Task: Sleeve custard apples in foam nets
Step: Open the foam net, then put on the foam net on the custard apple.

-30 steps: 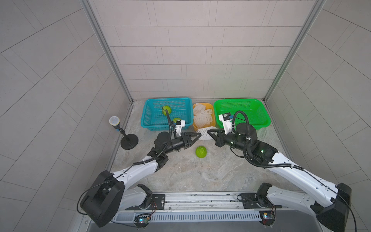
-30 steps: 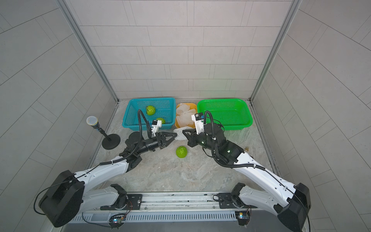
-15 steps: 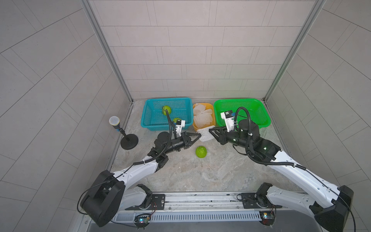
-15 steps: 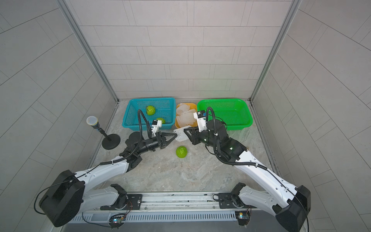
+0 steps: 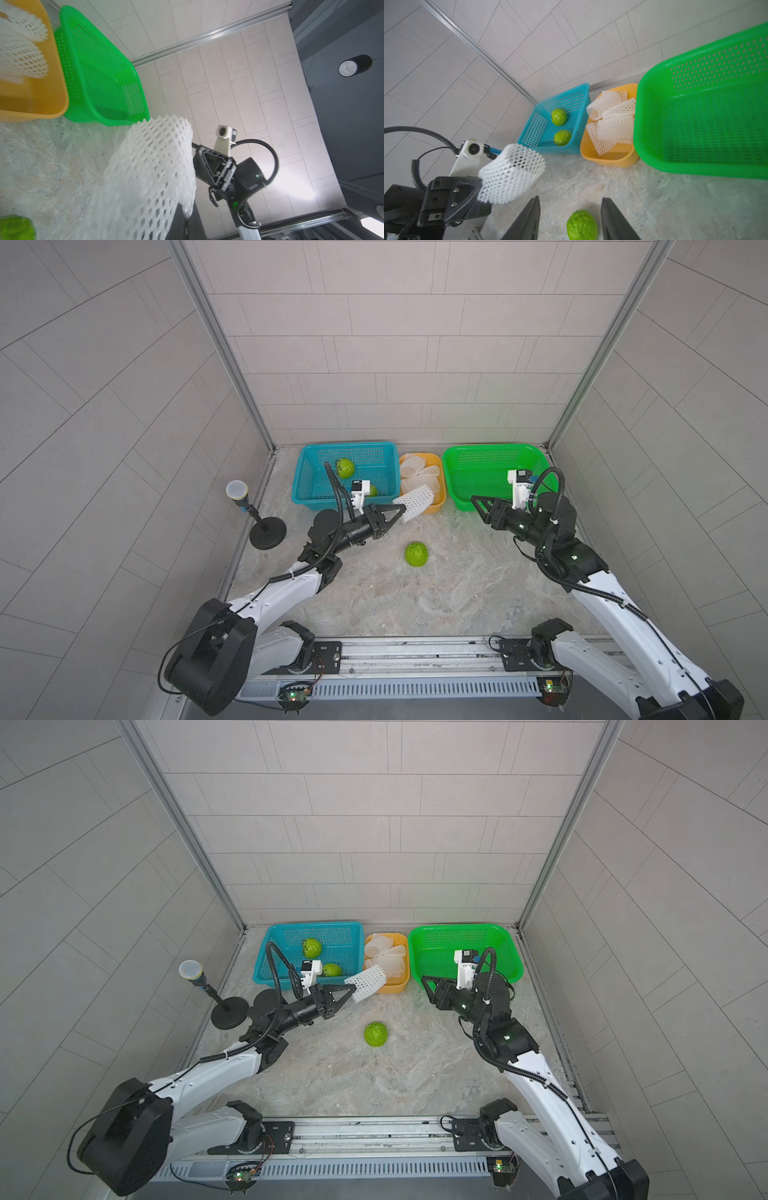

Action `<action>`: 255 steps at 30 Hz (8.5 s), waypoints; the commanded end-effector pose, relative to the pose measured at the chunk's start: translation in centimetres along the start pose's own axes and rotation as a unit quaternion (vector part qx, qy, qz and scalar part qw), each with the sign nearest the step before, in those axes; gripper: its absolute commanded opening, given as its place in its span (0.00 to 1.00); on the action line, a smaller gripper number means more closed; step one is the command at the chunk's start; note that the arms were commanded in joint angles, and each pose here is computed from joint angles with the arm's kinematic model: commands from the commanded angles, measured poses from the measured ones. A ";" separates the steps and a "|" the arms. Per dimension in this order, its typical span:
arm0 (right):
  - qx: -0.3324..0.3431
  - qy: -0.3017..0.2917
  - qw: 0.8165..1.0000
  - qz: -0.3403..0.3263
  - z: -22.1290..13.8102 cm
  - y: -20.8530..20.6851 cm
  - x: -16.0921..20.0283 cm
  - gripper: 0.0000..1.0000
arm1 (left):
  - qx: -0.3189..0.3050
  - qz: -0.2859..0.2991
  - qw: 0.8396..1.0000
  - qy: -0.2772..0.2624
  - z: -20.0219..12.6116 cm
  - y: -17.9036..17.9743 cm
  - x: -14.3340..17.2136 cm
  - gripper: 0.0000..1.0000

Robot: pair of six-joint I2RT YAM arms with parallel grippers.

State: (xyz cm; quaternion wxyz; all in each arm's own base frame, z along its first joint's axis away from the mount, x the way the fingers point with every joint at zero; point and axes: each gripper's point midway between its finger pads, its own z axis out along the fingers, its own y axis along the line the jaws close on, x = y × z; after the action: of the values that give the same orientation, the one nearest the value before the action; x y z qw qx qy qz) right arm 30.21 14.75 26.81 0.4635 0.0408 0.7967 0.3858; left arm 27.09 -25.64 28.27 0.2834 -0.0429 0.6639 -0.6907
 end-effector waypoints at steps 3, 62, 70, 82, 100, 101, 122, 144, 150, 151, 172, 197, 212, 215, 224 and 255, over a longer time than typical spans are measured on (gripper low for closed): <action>-0.101 0.003 0.992 0.081 2.4 1.8 0.5 0.49 | 0.113 0.041 0.993 -0.003 0.1 -6.9 -1.1 0.00; -0.458 0.052 0.885 0.073 -0.1 19.5 0.0 0.63 | 0.191 0.084 0.976 0.059 0.2 -10.7 1.6 0.00; -0.487 0.050 0.867 0.099 -1.0 19.6 -0.6 0.56 | 0.190 0.086 0.977 0.047 -0.1 -10.7 1.3 0.00; -0.500 0.033 0.856 0.124 -2.3 18.3 -1.7 0.50 | 0.185 0.086 0.978 0.051 -0.2 -10.2 1.2 0.00; -0.482 0.050 0.865 0.132 -2.1 16.5 -0.1 0.43 | 0.177 0.080 0.980 0.040 -0.5 -9.6 0.7 0.00; -0.483 0.053 0.864 0.131 -2.3 16.6 0.0 0.42 | 0.177 0.080 0.980 0.041 -0.5 -9.6 0.7 0.00; -0.511 0.097 0.846 0.121 -2.2 19.2 1.4 0.59 | 0.183 0.100 0.976 0.054 -0.4 -10.0 1.3 0.00; -0.512 0.108 0.843 0.123 -1.8 19.5 1.8 0.50 | 0.183 0.114 0.976 0.037 -0.7 -10.1 1.0 0.00; -0.517 0.083 0.844 0.120 -3.0 19.6 0.3 0.51 | 0.177 0.108 0.977 0.042 -1.2 -9.3 1.6 0.00; -0.517 0.080 0.843 0.122 -3.2 19.6 0.1 0.51 | 0.175 0.106 0.978 0.042 -1.2 -9.1 1.7 0.00; -0.465 0.054 0.866 0.173 -0.5 15.7 -0.9 0.27 | 0.174 0.097 0.979 0.036 -1.3 -9.1 1.5 0.01; -0.378 0.068 0.900 0.205 2.9 8.8 2.8 0.02 | 0.069 0.034 0.997 0.003 -1.1 0.3 1.0 0.04; -0.308 0.103 0.920 0.221 5.8 3.5 7.4 0.00 | -0.003 0.004 1.000 0.014 -1.7 6.5 2.8 0.03; -0.296 0.111 0.922 0.223 6.3 2.6 8.4 0.00 | -0.015 0.002 1.000 0.016 -1.7 7.6 3.0 0.03; -0.258 0.129 0.930 0.228 7.5 -0.2 11.0 0.00 | -0.061 -0.015 0.998 0.020 -2.5 11.2 4.1 0.03; -0.211 0.173 0.933 0.236 8.8 -3.3 15.7 0.00 | -0.116 -0.076 0.989 0.058 -1.9 16.3 6.2 0.04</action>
State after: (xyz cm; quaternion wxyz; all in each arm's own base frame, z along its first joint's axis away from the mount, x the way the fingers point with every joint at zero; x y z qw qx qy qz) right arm 29.61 24.08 11.06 0.2082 0.0739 0.7356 0.6404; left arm 26.39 -25.48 9.47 0.1732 -0.1082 0.7617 -0.6149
